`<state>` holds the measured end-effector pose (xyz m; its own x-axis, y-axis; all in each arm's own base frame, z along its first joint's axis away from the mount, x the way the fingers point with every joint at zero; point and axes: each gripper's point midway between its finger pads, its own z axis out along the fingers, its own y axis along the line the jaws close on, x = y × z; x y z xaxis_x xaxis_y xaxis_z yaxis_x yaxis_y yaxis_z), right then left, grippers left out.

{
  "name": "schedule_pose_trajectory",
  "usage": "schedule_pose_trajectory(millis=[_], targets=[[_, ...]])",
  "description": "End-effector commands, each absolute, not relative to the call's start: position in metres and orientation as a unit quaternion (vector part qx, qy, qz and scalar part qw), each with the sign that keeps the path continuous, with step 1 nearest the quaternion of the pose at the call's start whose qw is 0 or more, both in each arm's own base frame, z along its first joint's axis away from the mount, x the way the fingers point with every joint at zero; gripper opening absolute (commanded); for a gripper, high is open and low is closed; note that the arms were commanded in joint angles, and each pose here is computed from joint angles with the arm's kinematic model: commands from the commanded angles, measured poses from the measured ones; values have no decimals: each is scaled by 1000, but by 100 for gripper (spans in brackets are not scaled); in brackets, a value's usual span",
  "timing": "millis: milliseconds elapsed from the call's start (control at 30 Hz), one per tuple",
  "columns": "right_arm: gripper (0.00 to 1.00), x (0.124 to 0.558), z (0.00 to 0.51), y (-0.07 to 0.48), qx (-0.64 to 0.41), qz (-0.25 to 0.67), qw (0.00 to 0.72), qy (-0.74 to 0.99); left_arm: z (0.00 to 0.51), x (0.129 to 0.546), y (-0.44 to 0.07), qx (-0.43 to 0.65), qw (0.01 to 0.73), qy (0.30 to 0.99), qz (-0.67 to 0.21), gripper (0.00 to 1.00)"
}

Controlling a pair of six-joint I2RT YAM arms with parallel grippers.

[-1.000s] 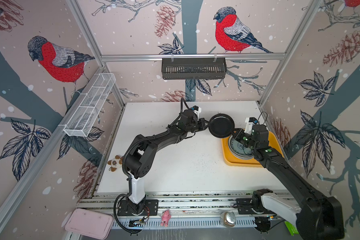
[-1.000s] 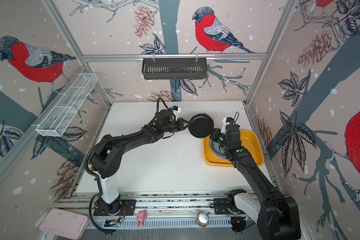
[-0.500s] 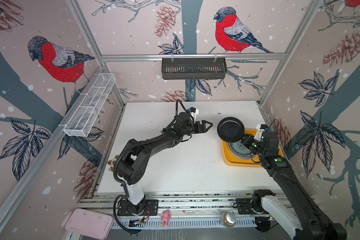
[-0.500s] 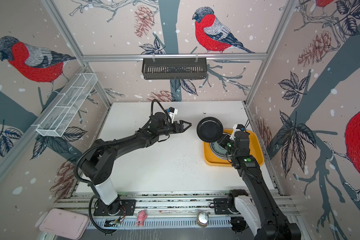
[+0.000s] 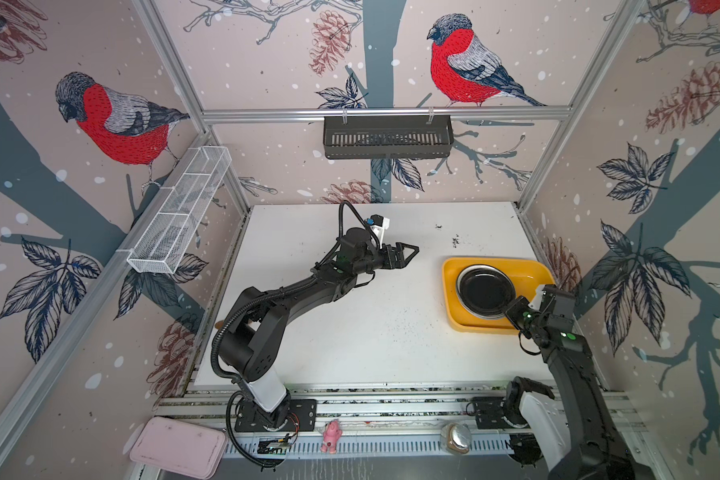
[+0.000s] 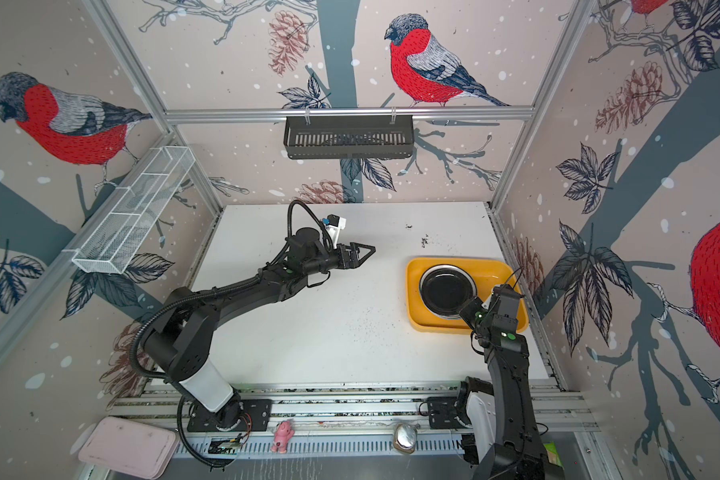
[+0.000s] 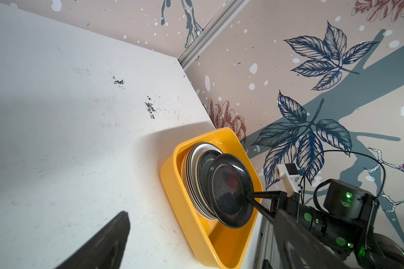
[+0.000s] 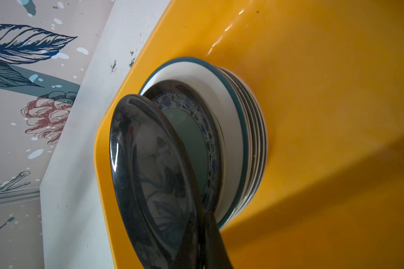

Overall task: Place the plates into the plastic bin on the countertop
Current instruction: 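Open the left gripper and lower the black plate onto the stack with the right gripper, then open the right gripper to release the black plate while the left arm retracts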

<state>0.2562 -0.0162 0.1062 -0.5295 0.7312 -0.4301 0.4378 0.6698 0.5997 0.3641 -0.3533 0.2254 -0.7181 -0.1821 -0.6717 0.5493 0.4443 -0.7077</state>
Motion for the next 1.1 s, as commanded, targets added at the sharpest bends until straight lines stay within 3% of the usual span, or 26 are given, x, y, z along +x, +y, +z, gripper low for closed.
schedule_pose_trajectory(millis=[0, 200, 233, 333, 433, 633, 733, 933, 1067], targets=[[9, 264, 109, -17, 323, 214, 352, 852, 237, 366, -352, 129, 381, 756, -517, 96], [14, 272, 106, -26, 327, 201, 358, 851, 234, 365, -353, 128, 375, 757, -520, 96], [22, 274, 107, -28, 328, 199, 358, 851, 234, 364, -353, 127, 375, 757, -520, 96], [31, 279, 112, -32, 323, 194, 359, 854, 234, 364, -353, 128, 375, 757, -520, 96], [53, 283, 117, -34, 320, 190, 362, 855, 233, 364, -351, 127, 376, 758, -517, 96], [79, 290, 131, -39, 300, 177, 389, 853, 237, 371, -333, 116, 405, 763, -491, 96], [87, 296, 141, -45, 281, 160, 417, 849, 237, 376, -311, 107, 433, 771, -455, 96], [89, 307, 150, -54, 275, 140, 434, 846, 242, 386, -255, 73, 498, 780, -371, 96], [98, 317, 156, -58, 259, 132, 457, 841, 246, 388, -217, 50, 539, 779, -316, 96]])
